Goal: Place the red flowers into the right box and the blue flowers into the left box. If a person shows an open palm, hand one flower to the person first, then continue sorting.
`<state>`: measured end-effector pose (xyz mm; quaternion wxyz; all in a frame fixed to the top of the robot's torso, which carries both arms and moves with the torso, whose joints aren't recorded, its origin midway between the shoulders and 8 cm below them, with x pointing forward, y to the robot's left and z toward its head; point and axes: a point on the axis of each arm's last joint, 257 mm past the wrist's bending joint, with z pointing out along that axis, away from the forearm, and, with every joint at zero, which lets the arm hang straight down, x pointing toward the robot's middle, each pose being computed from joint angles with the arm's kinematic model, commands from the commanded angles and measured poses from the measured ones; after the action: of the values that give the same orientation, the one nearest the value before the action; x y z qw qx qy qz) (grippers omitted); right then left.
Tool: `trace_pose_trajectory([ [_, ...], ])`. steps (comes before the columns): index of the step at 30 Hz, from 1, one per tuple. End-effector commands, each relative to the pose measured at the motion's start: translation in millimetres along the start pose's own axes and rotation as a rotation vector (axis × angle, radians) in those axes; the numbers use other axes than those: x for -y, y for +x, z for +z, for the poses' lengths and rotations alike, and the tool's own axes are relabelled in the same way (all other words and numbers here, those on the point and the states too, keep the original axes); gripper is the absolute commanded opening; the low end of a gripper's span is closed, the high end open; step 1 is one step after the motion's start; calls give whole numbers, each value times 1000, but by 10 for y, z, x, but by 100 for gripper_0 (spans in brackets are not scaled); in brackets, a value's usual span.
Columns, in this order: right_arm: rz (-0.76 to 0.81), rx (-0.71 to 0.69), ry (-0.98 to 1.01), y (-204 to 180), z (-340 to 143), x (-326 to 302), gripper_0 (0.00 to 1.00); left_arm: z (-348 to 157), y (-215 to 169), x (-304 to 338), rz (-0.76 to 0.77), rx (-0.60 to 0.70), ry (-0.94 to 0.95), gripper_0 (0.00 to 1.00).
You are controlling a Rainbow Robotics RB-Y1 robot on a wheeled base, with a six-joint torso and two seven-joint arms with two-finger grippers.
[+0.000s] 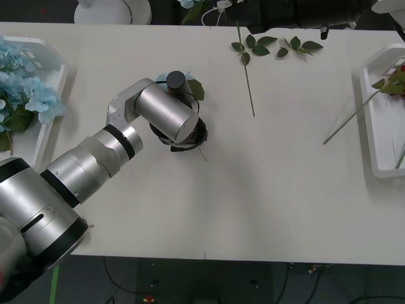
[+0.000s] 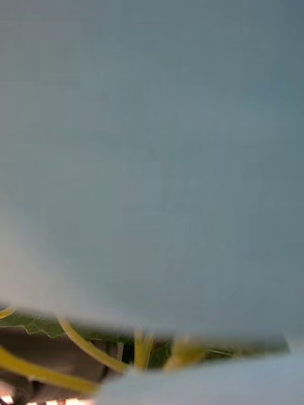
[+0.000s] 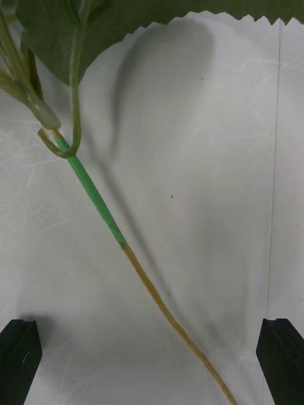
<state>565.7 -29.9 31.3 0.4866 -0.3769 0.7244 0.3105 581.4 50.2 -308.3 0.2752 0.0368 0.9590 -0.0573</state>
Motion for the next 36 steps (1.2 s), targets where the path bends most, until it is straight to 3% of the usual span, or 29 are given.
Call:
trace_pose_trajectory([
  [1,-82,101,-51,-273,15,-348,0,-150,-259,147,20,46,-21,100],
  [6,-94,135,-89,-375,74,-563,0,-156,-155,-78,157,-2,-109,100],
  [31,-72,164,-132,-432,197,-758,0,76,34,-302,137,-55,-103,96],
  [32,-71,163,-131,-431,197,-752,0,79,39,-318,135,-57,-106,93],
  [33,-69,163,-131,-431,197,-752,0,87,53,-332,137,-61,-109,81],
  [34,-66,163,-132,-431,197,-752,0,93,64,-343,141,-64,-112,65],
  [36,-60,161,-133,-427,198,-753,0,113,83,-364,146,-66,-116,21],
])
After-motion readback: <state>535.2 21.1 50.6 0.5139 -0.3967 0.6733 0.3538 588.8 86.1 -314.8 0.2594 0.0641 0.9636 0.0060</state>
